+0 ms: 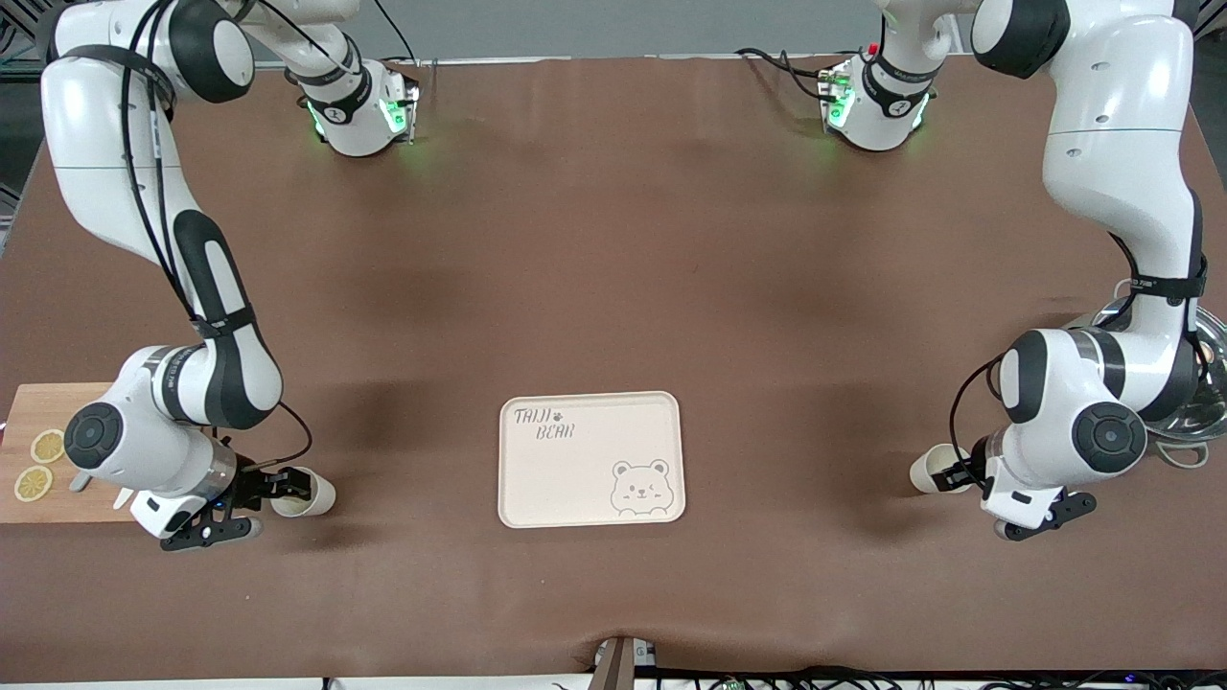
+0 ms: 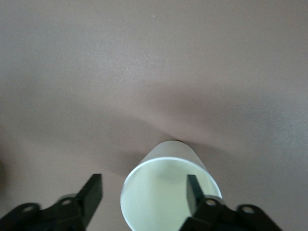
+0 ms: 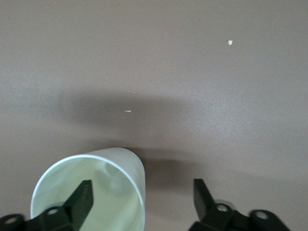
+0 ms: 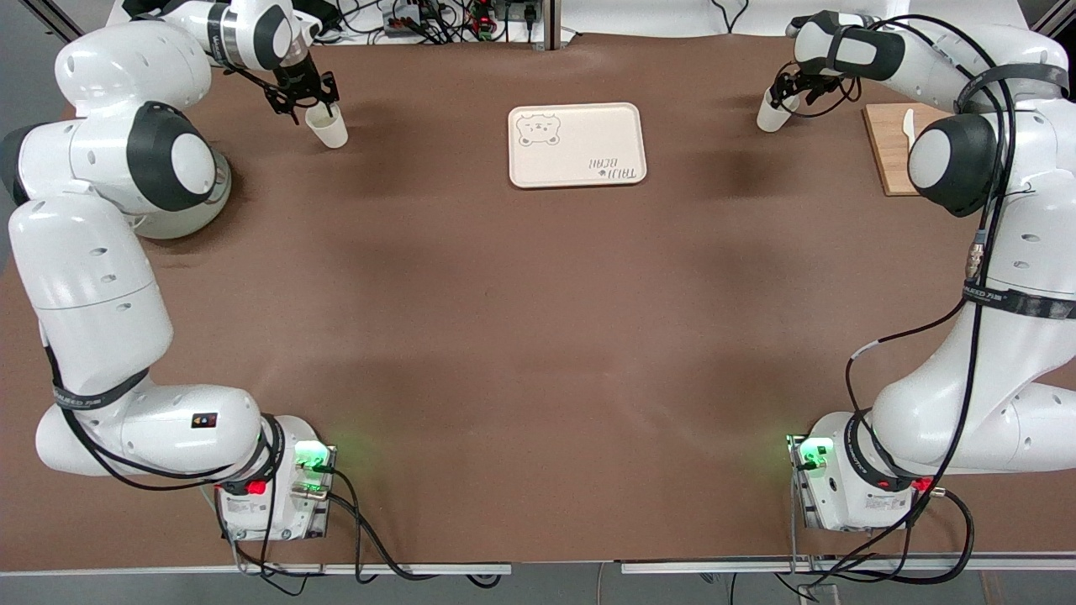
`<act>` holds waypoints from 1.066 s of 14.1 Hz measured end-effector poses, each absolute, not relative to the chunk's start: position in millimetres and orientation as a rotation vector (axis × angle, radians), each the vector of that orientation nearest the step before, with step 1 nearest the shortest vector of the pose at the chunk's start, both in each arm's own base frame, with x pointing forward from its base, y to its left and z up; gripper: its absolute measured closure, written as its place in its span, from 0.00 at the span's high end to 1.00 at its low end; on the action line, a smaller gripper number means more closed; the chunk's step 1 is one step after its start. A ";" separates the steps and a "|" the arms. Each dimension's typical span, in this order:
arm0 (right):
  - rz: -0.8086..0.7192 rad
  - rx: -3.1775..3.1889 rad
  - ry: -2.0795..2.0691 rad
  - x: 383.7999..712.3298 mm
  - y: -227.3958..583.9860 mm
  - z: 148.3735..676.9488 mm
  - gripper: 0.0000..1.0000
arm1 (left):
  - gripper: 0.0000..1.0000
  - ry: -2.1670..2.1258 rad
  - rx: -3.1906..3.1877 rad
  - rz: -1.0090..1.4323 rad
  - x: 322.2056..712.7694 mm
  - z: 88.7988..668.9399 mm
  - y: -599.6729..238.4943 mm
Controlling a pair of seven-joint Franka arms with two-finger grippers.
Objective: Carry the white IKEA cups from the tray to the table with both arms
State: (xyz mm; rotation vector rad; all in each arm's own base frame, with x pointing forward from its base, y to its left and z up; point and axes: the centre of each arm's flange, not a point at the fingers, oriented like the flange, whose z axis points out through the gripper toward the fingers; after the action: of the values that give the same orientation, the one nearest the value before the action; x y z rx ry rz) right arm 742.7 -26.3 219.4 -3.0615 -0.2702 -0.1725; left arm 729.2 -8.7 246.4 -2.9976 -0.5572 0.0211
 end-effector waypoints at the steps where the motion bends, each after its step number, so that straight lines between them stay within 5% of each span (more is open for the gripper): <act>1: -0.173 -3.062 -0.267 742.6 -27.8 219.4 1.00 | 0.95 -0.555 -2.999 0.015 729.9 248.8 -8.8; 8: -0.166 -3.058 -0.275 749.0 -27.4 239.3 1.00 | 1.00 -0.493 -3.014 -0.062 731.7 312.6 -10.1; 15: 0.000 -3.038 -0.312 756.7 -29.8 349.8 1.00 | 1.00 -0.416 -3.041 -0.097 710.9 420.1 -41.1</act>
State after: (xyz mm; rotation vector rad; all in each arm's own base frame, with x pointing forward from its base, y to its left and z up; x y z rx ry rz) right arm 756.7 -29.8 349.8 -3.0378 -0.3118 0.0003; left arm 710.9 -41.1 420.1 -3.0407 -0.4157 -0.0966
